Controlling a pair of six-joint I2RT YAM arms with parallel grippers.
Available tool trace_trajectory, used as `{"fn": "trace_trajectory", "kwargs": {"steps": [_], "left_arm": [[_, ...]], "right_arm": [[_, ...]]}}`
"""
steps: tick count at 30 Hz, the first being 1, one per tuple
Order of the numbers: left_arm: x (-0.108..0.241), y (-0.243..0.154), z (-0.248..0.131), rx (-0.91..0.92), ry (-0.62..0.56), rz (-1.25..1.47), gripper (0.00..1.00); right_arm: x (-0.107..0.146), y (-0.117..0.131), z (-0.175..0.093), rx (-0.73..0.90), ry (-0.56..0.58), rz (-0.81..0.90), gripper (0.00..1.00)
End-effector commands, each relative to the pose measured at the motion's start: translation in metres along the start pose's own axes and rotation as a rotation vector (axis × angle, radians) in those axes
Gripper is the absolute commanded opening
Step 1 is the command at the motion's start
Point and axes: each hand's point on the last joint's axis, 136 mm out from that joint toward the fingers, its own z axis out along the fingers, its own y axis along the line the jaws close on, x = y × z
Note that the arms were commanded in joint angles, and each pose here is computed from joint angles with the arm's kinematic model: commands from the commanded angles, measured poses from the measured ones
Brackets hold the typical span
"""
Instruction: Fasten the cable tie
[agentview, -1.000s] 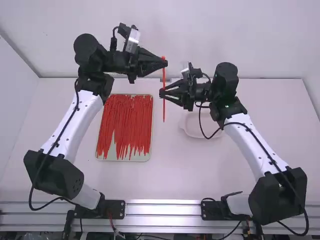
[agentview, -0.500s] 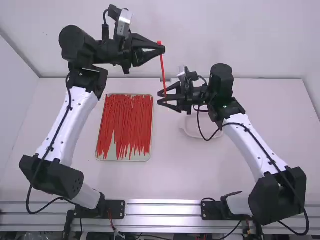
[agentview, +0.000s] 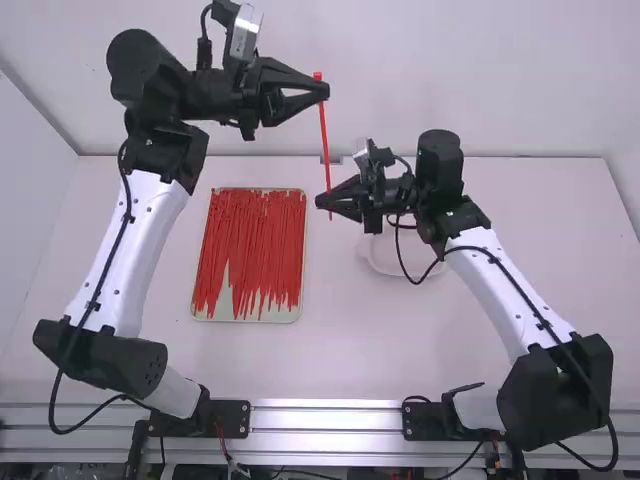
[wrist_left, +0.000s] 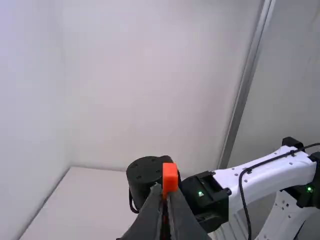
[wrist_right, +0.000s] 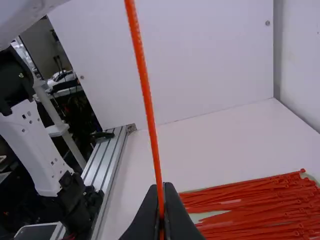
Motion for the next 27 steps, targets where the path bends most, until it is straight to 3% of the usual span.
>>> {"fn": "trace_trajectory", "kwargs": {"steps": [1, 2, 3, 9, 17, 22, 27], "left_arm": [[-0.007, 0.001, -0.002, -0.014, -0.013, 0.029, 0.32], [-0.007, 0.001, -0.002, -0.015, -0.014, 0.035, 0.5], [-0.007, 0.004, -0.006, -0.027, -0.015, 0.035, 0.97], [-0.004, 0.029, -0.023, -0.136, -0.028, -0.008, 0.99], [0.015, 0.068, -0.051, -0.323, -0.009, -0.072, 0.99], [0.026, 0.079, -0.055, -0.38, 0.014, -0.069, 0.99], [0.027, 0.083, -0.057, -0.405, 0.012, -0.079, 0.99]], "right_arm": [[-0.009, 0.003, 0.0, -0.013, -0.007, -0.029, 0.0], [-0.009, 0.003, 0.0, -0.013, -0.007, -0.03, 0.0], [-0.01, 0.002, 0.0, -0.009, -0.009, -0.032, 0.0], [-0.019, -0.006, -0.008, 0.029, -0.028, -0.008, 0.0], [-0.042, -0.035, -0.046, 0.187, -0.066, -0.04, 0.0], [-0.062, -0.064, -0.071, 0.381, -0.098, -0.074, 0.0], [-0.073, -0.109, -0.113, 0.7, -0.116, -0.07, 0.0]]}}
